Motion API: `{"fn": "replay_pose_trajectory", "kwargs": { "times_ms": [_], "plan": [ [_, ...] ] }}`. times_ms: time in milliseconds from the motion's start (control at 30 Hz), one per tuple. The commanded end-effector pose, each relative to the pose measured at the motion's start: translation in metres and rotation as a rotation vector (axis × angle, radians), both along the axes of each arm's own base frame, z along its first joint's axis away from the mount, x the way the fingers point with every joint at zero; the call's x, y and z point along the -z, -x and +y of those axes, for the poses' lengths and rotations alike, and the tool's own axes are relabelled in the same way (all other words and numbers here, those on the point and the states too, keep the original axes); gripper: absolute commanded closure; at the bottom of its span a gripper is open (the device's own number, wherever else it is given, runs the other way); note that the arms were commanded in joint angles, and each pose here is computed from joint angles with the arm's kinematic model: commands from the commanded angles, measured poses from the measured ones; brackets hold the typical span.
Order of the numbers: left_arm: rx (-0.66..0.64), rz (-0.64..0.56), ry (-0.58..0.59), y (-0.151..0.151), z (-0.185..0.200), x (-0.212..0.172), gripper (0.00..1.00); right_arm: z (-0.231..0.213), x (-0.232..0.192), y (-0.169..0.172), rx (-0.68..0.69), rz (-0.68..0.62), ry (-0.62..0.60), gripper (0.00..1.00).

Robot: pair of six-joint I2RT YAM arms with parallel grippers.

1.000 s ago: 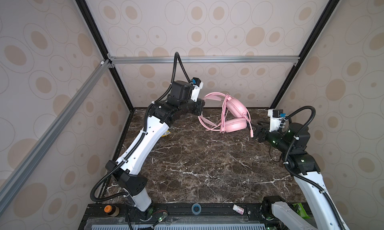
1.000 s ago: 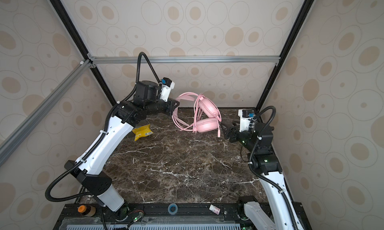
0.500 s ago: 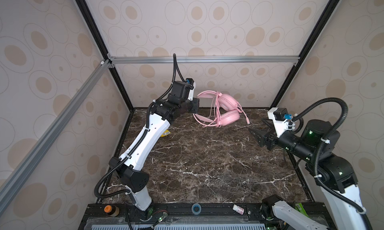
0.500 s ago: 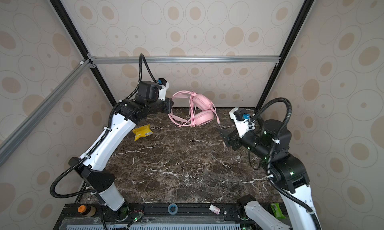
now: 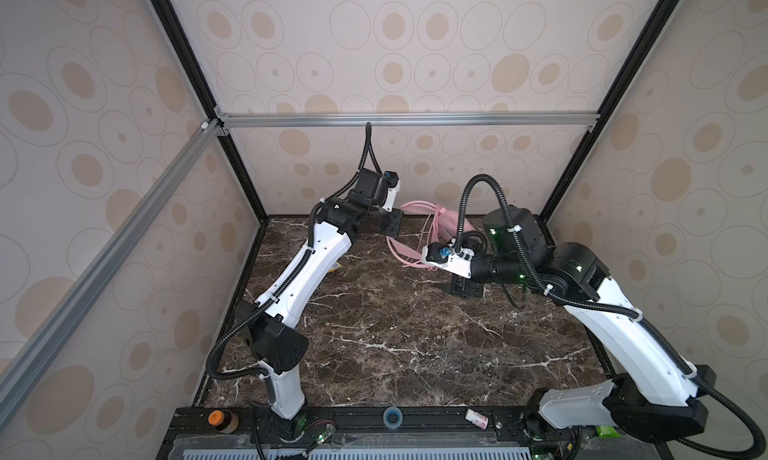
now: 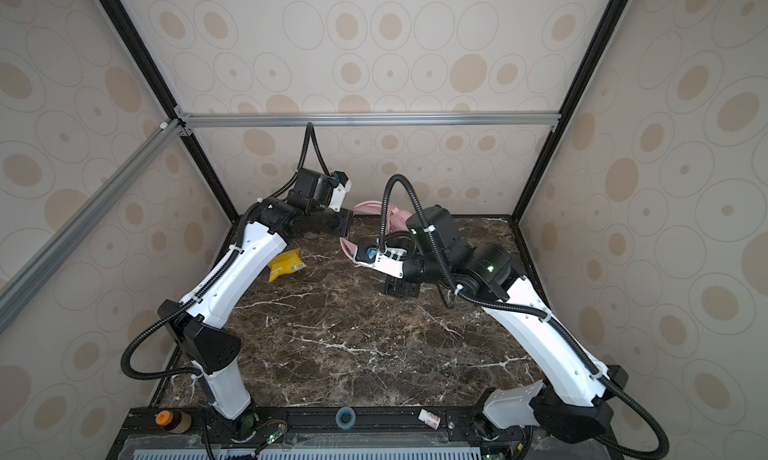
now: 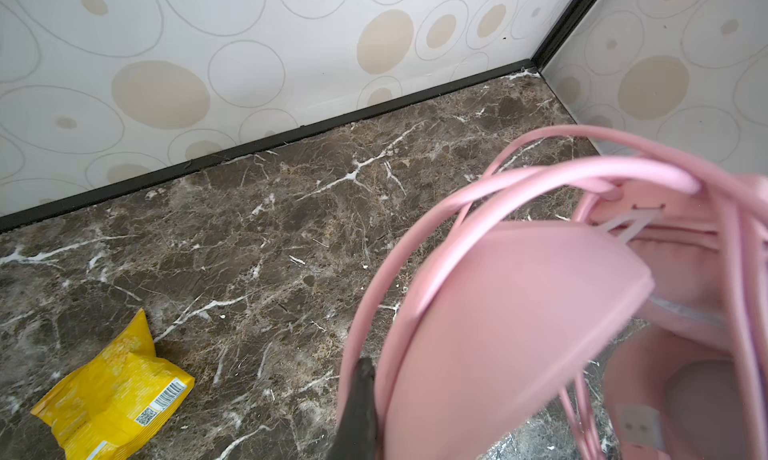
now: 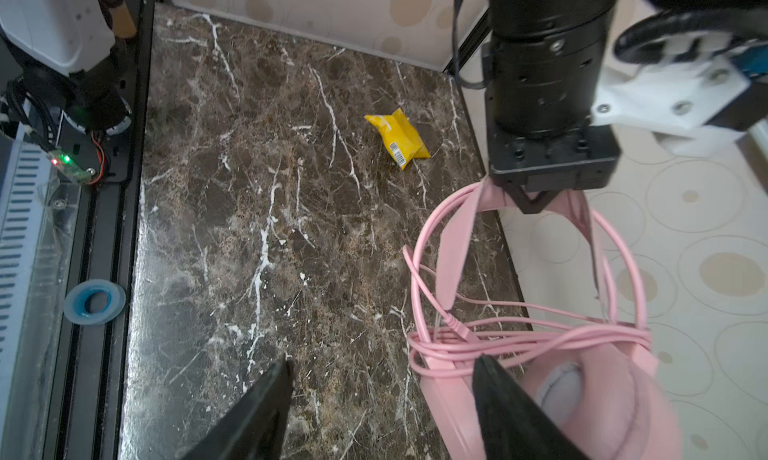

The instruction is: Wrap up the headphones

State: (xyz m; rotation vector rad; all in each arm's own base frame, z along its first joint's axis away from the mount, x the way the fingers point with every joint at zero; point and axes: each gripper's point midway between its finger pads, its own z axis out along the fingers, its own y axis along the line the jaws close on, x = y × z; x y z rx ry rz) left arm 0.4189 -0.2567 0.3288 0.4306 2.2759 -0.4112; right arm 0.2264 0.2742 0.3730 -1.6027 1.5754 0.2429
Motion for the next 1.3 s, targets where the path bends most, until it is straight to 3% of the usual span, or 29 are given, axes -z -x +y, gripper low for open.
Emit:
{"fn": "replay_pose_trajectory", "kwargs": {
  "times_ms": [0, 500, 1067, 1267],
  "plan": [
    [0.041, -0.083, 0.095, 0.008, -0.004, -0.041, 1.00, 0.013, 0.006, 0.002, -0.083, -0.025, 0.013, 0.32],
    [0.084, -0.060, 0.144, 0.012, -0.015, -0.042, 1.00, 0.035, 0.065, -0.035, -0.052, -0.038, 0.100, 0.51],
    [0.085, -0.046, 0.154, 0.018, -0.014, -0.037, 1.00, 0.033, 0.077, -0.053, -0.002, -0.085, 0.146, 0.56],
    [0.084, -0.052, 0.156, 0.020, -0.012, -0.039, 1.00, 0.027, 0.083, -0.055, -0.002, -0.107, 0.192, 0.66]
  ]
}}
